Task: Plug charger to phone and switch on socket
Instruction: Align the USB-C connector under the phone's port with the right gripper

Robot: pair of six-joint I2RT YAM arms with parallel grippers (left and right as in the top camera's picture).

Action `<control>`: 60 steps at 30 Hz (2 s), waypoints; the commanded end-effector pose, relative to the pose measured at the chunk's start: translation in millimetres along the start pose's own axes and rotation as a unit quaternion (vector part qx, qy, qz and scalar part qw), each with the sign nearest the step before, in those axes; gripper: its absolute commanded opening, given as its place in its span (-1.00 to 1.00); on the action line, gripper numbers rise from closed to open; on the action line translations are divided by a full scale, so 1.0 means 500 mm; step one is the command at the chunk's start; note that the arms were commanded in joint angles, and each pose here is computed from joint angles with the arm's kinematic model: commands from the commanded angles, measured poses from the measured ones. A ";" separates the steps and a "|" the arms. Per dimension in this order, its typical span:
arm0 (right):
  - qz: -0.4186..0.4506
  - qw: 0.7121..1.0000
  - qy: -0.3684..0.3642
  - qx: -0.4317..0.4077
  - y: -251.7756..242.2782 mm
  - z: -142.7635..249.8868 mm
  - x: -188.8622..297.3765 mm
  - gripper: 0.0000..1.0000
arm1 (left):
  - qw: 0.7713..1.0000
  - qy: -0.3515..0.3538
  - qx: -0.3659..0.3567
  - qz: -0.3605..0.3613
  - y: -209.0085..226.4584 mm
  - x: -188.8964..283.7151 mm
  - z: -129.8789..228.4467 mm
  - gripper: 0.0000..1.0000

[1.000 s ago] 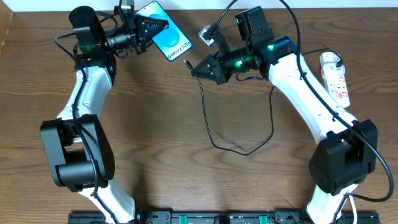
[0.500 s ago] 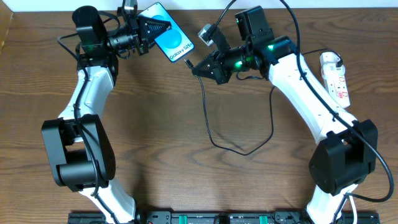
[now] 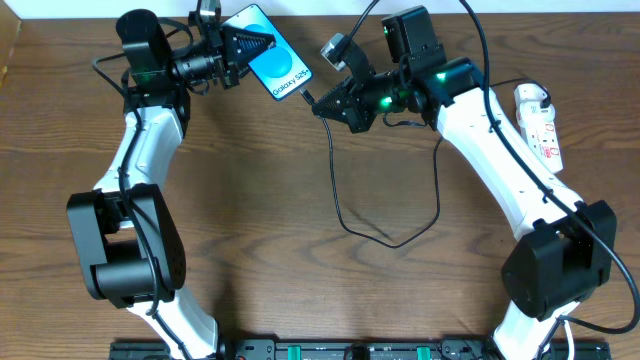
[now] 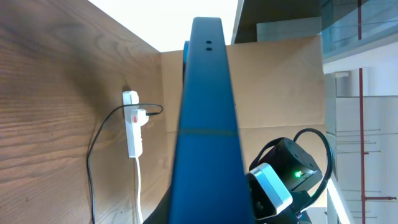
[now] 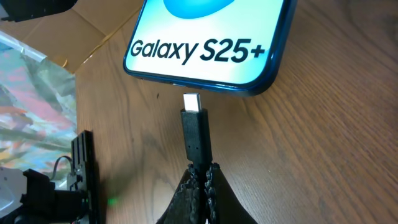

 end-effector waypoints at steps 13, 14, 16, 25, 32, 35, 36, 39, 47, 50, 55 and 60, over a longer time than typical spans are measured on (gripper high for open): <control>-0.006 0.999 -0.010 0.032 0.031 -0.026 0.002 -0.98 | 1.000 0.019 -0.023 0.001 -0.013 -0.010 0.023 -0.85; -0.006 0.999 -0.010 0.033 0.032 -0.027 0.001 -0.98 | 1.000 0.019 -0.023 0.001 -0.013 -0.010 0.023 -0.85; -0.006 0.999 -0.010 0.033 0.032 -0.027 0.001 -0.98 | 1.000 0.019 -0.023 0.001 -0.013 -0.010 0.023 -0.87; 0.007 1.000 -0.008 0.025 0.026 -0.028 -0.003 -0.98 | 1.000 0.020 -0.023 0.001 -0.013 -0.010 0.024 -0.85; 0.019 1.000 -0.008 0.018 0.013 -0.028 0.003 -0.98 | 1.000 0.020 -0.023 0.001 -0.013 -0.010 0.024 -0.85; 0.020 1.000 -0.007 0.018 0.012 -0.027 0.003 -0.98 | 1.000 0.020 -0.023 0.001 -0.013 -0.010 0.024 -0.85; 0.021 1.000 -0.007 0.018 0.012 -0.027 0.003 -0.98 | 1.000 0.020 -0.023 0.001 -0.013 -0.010 0.024 -0.85; 0.024 0.999 -0.007 0.019 0.009 -0.028 0.004 -0.98 | 1.000 0.021 -0.023 0.001 -0.013 -0.010 0.025 -0.85; 0.029 0.999 -0.013 0.015 0.006 -0.035 0.003 -0.98 | 0.999 0.027 -0.024 0.001 -0.013 -0.010 0.029 -0.85; 0.029 0.999 -0.016 0.011 0.006 -0.037 0.002 -0.98 | 0.999 0.027 -0.032 0.001 -0.013 -0.010 0.029 -0.85; 0.020 1.000 -0.019 0.011 0.012 -0.040 0.002 -0.98 | 0.998 0.027 -0.060 0.002 -0.013 -0.010 0.029 -0.85; 0.013 1.000 -0.021 0.008 0.017 -0.041 0.002 -0.98 | 0.996 0.028 -0.080 0.003 -0.012 -0.010 0.029 -0.85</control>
Point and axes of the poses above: each gripper's point midway between its finger pads, its own x axis back along the fingers, its own y axis along the line the jaws close on, z = x × y, the point moved 1 cm from there along x, back along the fingers, and after that the axes turned 15 degrees about x, right-handed, at the moved point
